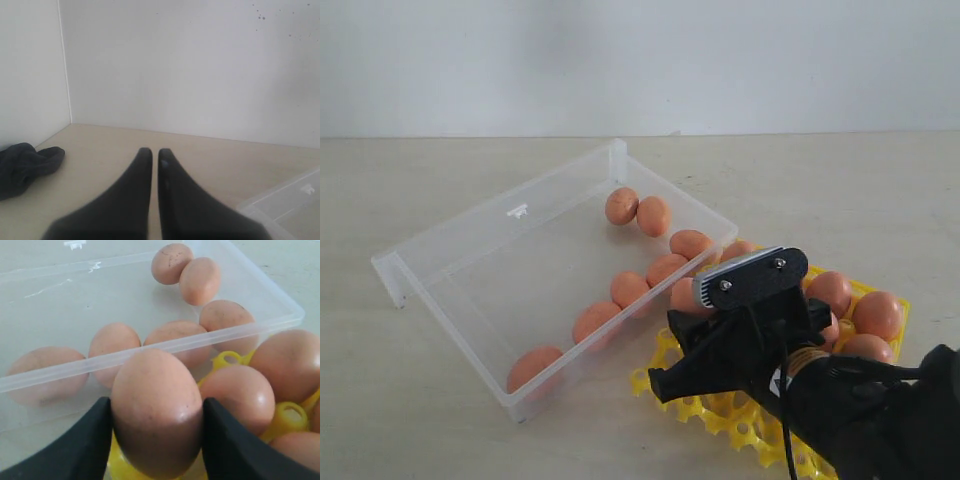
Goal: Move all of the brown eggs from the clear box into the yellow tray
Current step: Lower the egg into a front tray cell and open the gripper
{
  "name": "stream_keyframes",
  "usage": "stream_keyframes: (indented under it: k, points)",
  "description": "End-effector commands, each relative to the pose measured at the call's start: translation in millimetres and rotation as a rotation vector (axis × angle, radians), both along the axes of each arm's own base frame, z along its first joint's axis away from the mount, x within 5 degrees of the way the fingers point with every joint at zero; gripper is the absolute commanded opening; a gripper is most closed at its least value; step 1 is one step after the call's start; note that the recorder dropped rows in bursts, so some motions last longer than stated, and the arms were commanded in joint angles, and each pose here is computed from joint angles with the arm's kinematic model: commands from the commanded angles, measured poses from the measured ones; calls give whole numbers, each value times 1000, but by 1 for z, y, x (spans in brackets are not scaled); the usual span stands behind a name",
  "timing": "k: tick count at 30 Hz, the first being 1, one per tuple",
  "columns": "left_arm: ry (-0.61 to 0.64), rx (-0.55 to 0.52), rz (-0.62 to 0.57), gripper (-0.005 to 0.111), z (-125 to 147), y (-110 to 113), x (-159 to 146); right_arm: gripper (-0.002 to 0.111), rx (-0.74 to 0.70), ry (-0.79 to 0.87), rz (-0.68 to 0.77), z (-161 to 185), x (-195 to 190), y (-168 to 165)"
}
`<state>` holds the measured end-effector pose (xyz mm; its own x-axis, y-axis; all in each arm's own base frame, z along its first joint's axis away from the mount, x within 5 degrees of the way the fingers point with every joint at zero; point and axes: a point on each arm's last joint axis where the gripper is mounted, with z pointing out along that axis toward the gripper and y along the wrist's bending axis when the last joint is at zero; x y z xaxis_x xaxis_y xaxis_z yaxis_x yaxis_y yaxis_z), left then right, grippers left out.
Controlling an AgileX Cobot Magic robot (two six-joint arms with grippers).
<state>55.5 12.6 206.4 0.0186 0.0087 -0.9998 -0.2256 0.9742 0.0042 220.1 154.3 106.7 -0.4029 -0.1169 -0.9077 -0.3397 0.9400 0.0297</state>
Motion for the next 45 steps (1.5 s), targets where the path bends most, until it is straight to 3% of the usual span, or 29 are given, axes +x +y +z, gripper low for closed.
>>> stream_keyframes:
  k: [1, 12, 30, 33, 37, 41, 45]
  points:
    - [-14, 6, 0, 4, 2, 0, -1, 47, -52, -3, 23, 3, 11, 10]
    - [-16, 6, 1, 4, 2, 0, -1, 47, -79, 78, 37, -2, 11, 12]
    - [-14, 6, 0, 4, 2, 0, -1, 47, -57, 27, 29, 5, 13, 13]
    - [-14, 6, 0, 4, 2, 0, -1, 47, -25, -6, 22, 17, 13, 13]
    - [-14, 6, 0, 4, 2, 0, -1, 47, 73, -184, -4, 57, 15, 10]
    - [-14, 6, 0, 4, 2, 0, -1, 47, 209, -388, -139, 98, 15, -4]
    - [-14, 6, 0, 4, 2, 0, -1, 47, 291, -491, -273, 119, 13, -19]
